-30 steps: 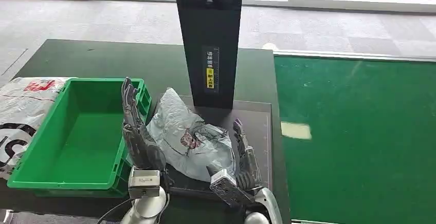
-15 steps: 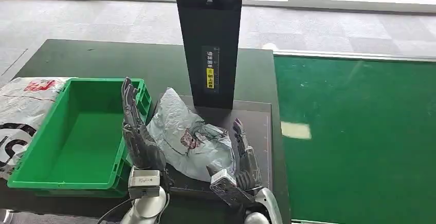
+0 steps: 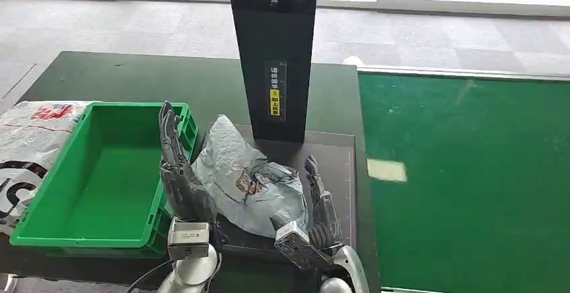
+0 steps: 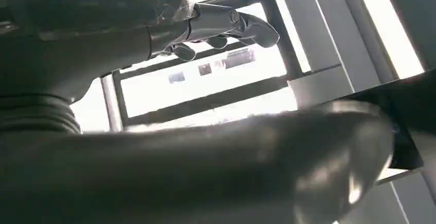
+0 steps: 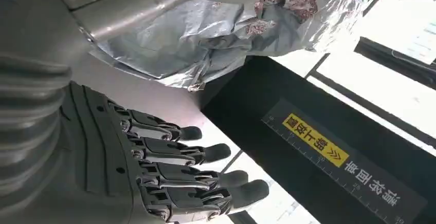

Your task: Moved the parcel from conveyor to table for the left to box.

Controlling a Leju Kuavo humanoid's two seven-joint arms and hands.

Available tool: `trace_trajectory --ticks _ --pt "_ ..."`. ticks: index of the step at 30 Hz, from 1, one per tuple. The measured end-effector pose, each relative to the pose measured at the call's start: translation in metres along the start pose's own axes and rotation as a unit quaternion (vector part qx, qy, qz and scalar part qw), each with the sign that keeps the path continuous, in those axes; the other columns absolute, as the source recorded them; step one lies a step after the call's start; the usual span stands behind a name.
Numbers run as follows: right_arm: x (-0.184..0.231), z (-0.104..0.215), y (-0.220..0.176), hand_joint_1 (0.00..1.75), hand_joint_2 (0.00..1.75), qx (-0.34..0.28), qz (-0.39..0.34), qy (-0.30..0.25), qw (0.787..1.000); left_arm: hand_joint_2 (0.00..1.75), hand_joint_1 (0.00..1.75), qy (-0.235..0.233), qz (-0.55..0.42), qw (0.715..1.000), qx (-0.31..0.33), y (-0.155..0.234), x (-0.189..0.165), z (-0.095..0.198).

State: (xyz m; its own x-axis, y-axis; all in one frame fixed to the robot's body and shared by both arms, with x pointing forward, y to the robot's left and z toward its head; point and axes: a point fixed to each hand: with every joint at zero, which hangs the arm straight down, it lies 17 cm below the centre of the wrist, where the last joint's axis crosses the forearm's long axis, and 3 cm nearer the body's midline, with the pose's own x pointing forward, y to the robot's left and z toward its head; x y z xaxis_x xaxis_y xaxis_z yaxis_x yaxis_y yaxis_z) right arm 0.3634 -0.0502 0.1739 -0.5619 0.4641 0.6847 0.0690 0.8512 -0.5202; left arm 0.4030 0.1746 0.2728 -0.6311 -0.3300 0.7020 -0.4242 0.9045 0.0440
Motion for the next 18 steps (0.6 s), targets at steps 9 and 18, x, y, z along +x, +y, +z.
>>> trace_trajectory --ticks 9,18 --pt "0.098 0.021 -0.138 0.00 1.75 -0.192 -0.167 -0.140 0.957 1.75 0.00 0.062 -0.381 0.891 -0.237 -0.012 -0.137 0.066" --pt "0.116 0.029 -0.153 0.00 1.75 -0.209 -0.156 -0.159 0.952 1.75 0.00 0.083 -0.275 0.948 -0.136 0.023 -0.119 0.052"
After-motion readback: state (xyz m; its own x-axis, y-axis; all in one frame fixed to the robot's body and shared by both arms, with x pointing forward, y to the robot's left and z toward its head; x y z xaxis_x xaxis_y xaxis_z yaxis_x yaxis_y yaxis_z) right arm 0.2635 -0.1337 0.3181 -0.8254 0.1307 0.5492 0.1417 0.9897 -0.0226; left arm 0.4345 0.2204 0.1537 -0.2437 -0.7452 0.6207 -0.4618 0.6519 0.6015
